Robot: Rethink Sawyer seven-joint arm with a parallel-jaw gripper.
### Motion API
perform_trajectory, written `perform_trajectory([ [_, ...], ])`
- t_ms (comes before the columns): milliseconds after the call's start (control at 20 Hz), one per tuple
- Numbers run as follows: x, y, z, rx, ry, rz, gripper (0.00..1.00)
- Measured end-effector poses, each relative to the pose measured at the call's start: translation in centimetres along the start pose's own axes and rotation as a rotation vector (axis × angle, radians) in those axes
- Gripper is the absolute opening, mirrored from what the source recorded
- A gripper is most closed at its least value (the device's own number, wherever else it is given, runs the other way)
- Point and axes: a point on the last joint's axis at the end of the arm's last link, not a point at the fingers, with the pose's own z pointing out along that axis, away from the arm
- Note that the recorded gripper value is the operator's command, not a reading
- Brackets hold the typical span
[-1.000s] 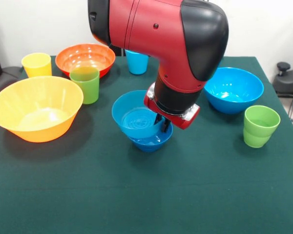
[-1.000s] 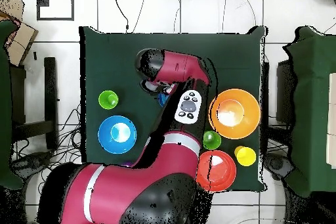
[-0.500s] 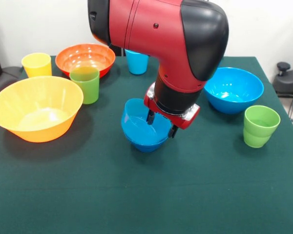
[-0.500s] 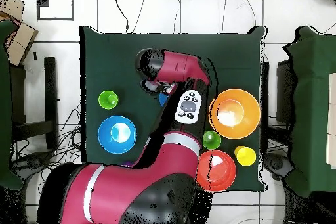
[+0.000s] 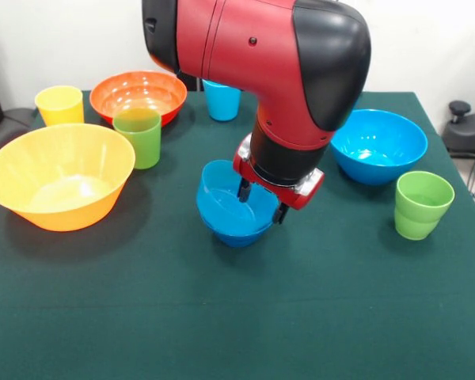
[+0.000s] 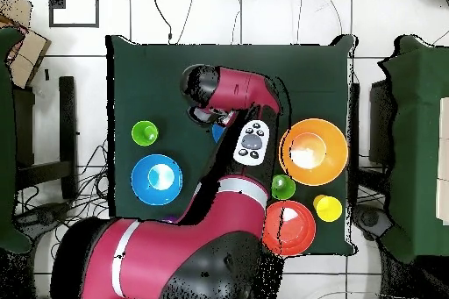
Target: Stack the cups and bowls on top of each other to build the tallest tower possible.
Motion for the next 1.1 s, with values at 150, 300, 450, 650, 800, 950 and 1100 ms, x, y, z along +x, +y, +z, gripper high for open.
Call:
perform_trajectory([
  [150, 0.0, 0.0, 0.0, 0.0, 0.0, 0.001, 1.0],
  [300, 0.0, 0.0, 0.0, -0.001, 0.001, 0.001, 1.0],
  [450, -0.1, -0.1, 0.0, -0.002, 0.001, 0.002, 1.0],
  [650, 0.0, -0.1, 0.0, -0.004, 0.01, 0.005, 1.0],
  [800, 0.0, -0.1, -0.2, -0.009, 0.023, 0.01, 1.0],
  [950, 0.1, -0.1, -0.6, -0.019, 0.033, 0.018, 1.0],
  [1100, 0.1, -0.2, -1.6, -0.039, 0.044, 0.033, 1.0],
])
